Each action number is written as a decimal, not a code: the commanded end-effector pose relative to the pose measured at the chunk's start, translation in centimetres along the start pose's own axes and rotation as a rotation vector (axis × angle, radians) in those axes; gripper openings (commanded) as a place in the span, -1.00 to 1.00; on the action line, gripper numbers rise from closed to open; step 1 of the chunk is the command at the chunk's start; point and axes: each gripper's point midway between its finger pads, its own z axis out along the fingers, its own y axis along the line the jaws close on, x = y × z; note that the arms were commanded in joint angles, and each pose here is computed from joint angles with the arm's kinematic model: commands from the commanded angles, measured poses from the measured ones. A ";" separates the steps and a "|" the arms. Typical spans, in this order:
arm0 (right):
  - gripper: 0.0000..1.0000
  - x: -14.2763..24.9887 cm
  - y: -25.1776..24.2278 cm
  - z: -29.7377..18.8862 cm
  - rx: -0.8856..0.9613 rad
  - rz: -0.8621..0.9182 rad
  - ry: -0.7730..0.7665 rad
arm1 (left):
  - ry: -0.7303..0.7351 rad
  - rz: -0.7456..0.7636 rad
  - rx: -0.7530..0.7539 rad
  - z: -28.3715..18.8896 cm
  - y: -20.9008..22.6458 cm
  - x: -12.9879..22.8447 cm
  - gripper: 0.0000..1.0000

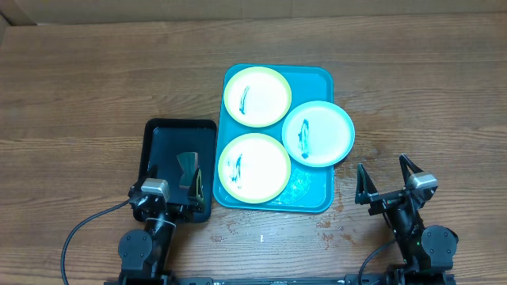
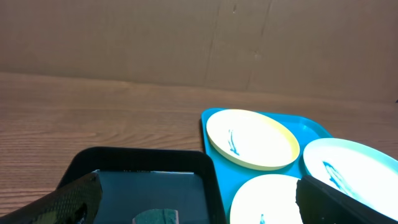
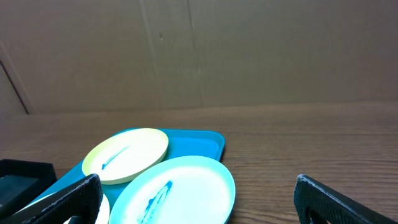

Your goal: Clean dirty plates on tray and stack at the side

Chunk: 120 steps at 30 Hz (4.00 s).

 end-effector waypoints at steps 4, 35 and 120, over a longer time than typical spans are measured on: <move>0.99 0.2 -0.2 0.0 0.006 0.003 -0.004 | -0.001 -0.017 -0.007 0.0 0.2 0.1 0.99; 0.99 0.2 -0.2 0.0 0.006 0.003 -0.004 | -0.001 -0.017 -0.008 0.0 0.2 0.1 0.99; 0.99 5.0 10.9 4.1 -0.030 0.453 1.301 | 1.224 -0.266 -0.280 2.3 0.7 2.1 0.53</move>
